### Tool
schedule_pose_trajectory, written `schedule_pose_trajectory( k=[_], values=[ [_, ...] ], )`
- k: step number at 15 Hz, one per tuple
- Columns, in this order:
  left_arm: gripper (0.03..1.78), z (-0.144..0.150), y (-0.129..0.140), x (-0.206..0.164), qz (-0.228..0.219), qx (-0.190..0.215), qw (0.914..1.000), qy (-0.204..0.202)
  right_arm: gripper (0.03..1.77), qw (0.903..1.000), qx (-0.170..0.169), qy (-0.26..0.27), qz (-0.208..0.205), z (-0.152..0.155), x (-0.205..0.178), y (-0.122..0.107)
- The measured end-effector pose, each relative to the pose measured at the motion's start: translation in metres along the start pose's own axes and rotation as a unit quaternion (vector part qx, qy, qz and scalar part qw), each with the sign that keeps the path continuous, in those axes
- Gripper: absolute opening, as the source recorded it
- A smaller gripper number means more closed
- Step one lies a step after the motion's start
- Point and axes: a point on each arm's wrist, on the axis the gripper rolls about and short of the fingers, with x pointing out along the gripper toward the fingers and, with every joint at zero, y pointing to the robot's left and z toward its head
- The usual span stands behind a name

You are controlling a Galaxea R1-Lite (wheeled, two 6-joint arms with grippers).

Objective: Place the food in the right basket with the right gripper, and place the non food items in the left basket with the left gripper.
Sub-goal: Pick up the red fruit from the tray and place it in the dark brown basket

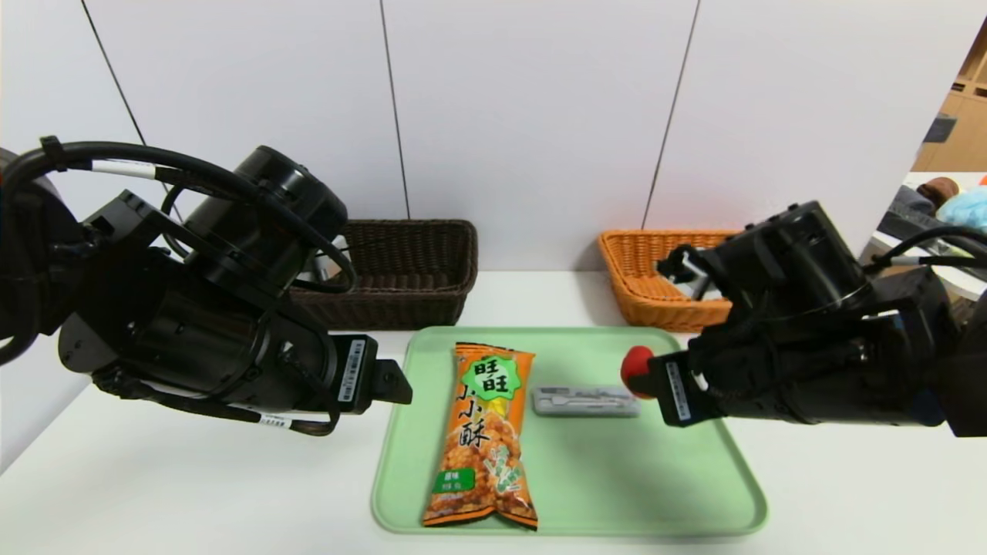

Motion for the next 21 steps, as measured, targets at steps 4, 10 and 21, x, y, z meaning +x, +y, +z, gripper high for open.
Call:
schedule_pose_trajectory(
  k=[4,10,21],
  values=[
    [1.69,-0.002,0.001,0.001,0.001,0.0,1.0,0.003,0.54,0.9972,-0.006,-0.071,0.02,0.038,-0.009,0.01],
    [1.69,-0.003,0.002,0.0,0.002,0.001,1.0,0.003,0.53,0.9806,-0.045,-0.183,0.054,0.082,0.032,0.037],
    [1.69,-0.004,0.003,0.0,0.003,0.002,1.0,0.004,0.51,0.9614,-0.073,-0.23,0.132,0.137,0.118,0.079]
  ],
)
